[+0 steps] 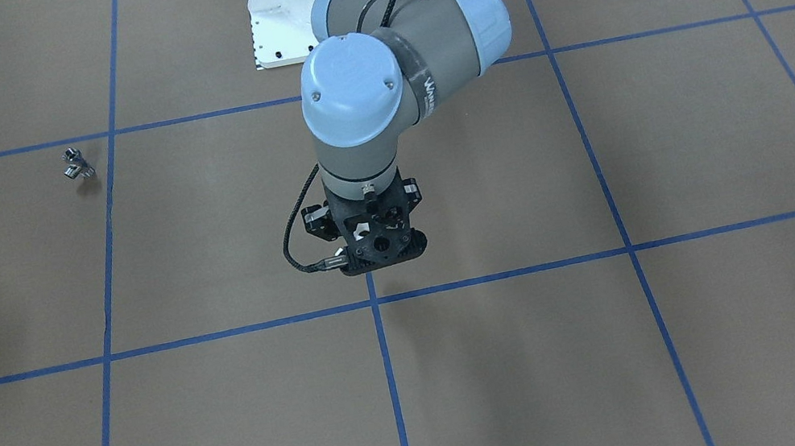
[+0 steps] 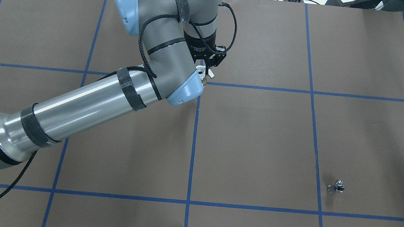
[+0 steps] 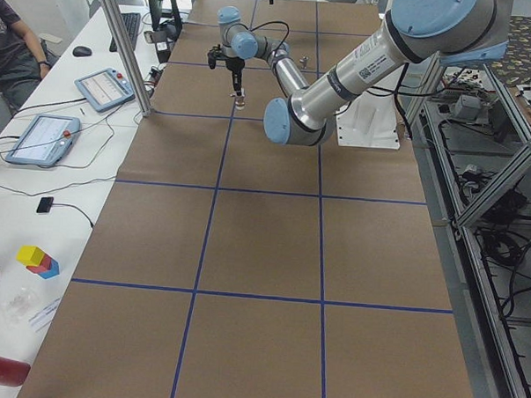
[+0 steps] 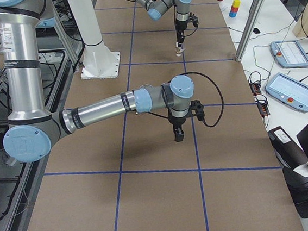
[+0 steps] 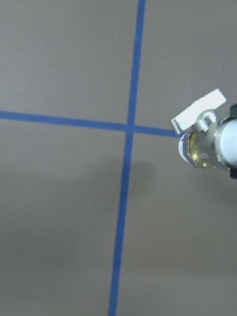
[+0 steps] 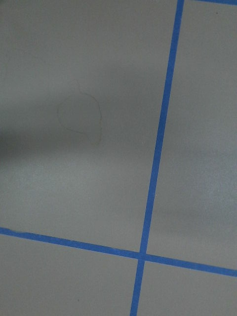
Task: Assemble PPR valve and pipe with both arms
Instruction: 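Lift the valve with the left gripper and carry it to the table center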
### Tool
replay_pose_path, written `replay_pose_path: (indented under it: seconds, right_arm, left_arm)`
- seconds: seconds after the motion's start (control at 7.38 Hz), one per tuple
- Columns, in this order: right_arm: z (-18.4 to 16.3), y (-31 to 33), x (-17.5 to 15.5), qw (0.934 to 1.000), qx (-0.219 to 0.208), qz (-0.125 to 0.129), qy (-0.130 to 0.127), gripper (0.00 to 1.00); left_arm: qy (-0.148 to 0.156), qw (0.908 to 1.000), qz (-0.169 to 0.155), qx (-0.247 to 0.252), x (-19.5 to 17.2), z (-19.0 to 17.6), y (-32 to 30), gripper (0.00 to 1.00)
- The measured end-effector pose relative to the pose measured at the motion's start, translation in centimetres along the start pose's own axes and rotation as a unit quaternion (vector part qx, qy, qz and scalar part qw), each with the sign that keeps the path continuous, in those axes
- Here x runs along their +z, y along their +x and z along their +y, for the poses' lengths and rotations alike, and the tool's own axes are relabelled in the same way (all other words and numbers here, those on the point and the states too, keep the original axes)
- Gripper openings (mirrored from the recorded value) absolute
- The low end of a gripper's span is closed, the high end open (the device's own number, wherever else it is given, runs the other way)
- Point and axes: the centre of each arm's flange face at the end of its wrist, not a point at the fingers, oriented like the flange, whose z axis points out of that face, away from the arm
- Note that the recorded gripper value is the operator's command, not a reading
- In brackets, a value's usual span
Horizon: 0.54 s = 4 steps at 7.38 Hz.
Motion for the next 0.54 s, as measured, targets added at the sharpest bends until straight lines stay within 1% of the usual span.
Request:
replay_pose_path:
  seconds: [0.54]
  right_arm:
    - [-0.1, -0.3, -0.2, 1.0, -0.003, 0.0, 0.002, 0.99]
  left_arm:
    - [-0.002, 0.9998, -0.02, 0.003, 3.1, -0.4, 1.0, 0.0]
